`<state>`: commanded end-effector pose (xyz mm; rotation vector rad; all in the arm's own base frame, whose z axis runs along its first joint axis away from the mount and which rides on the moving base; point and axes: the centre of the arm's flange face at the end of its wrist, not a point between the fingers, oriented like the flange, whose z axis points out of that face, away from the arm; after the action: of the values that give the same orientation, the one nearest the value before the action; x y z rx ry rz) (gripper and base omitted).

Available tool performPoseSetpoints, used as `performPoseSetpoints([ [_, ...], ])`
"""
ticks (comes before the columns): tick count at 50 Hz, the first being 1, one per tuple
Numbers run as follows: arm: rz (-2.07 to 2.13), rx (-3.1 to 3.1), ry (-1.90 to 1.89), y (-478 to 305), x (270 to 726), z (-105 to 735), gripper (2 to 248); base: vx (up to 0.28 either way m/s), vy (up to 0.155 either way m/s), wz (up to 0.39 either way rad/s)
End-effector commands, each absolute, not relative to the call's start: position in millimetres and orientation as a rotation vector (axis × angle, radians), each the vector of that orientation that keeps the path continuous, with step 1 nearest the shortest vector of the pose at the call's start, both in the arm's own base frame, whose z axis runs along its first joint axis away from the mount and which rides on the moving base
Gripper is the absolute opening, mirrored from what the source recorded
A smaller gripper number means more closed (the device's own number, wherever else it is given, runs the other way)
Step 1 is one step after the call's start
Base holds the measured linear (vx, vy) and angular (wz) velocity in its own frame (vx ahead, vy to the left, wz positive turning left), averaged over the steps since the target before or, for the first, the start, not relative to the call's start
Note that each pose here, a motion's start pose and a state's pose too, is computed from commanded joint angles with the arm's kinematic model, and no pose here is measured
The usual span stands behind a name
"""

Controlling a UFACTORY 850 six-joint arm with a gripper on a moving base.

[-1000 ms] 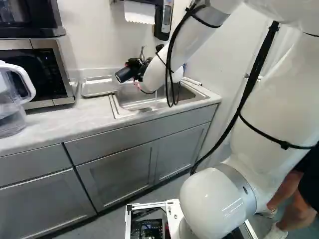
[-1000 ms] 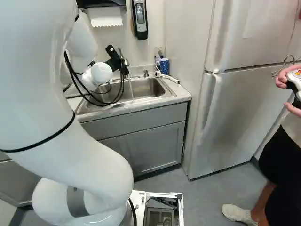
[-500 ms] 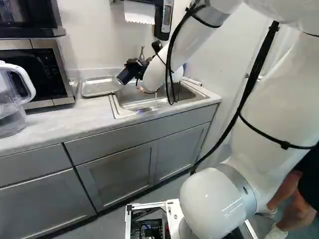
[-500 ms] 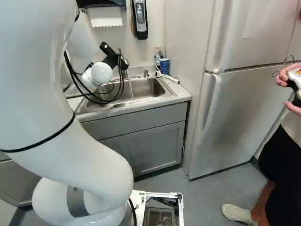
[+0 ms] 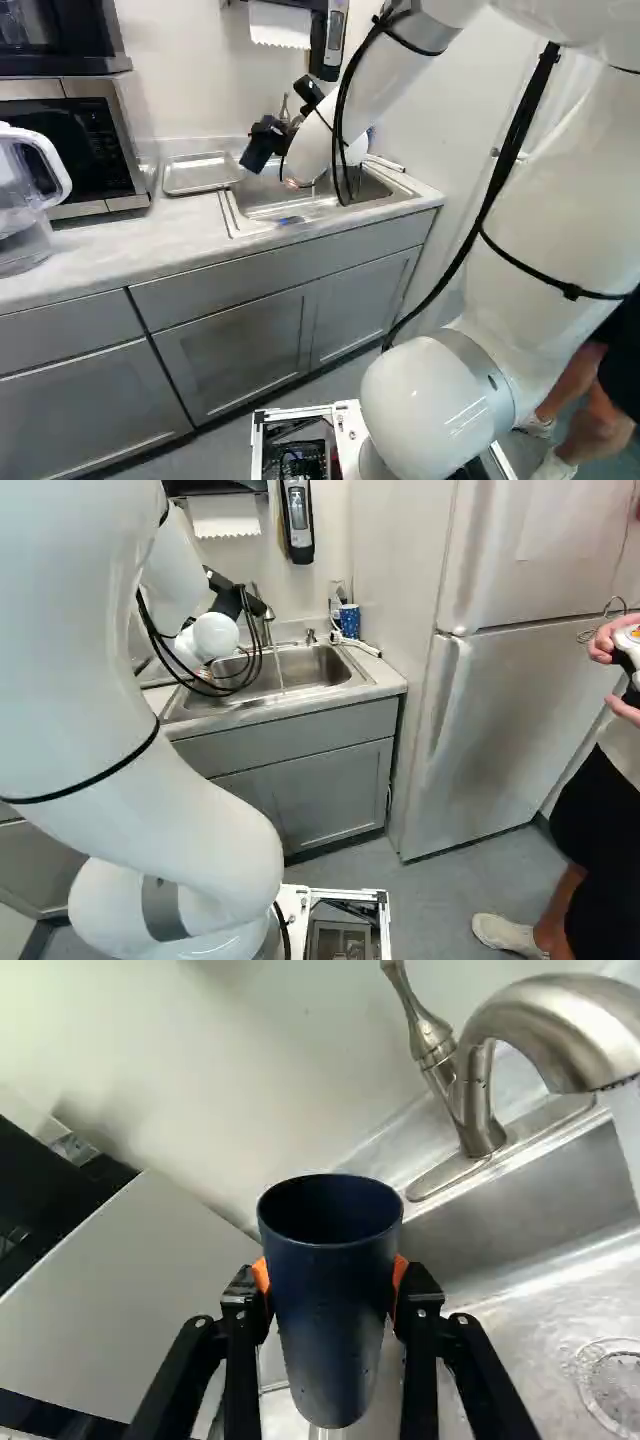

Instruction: Rinse the cup and place it in the tray

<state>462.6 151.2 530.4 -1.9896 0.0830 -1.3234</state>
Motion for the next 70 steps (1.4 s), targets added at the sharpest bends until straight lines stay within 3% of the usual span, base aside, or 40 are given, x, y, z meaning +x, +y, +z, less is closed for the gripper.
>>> performPoseSetpoints([
  [70, -1.771, -2.123, -0.541, 145.9, 466.3, 532.4, 125, 0.000, 0.000, 0.000],
])
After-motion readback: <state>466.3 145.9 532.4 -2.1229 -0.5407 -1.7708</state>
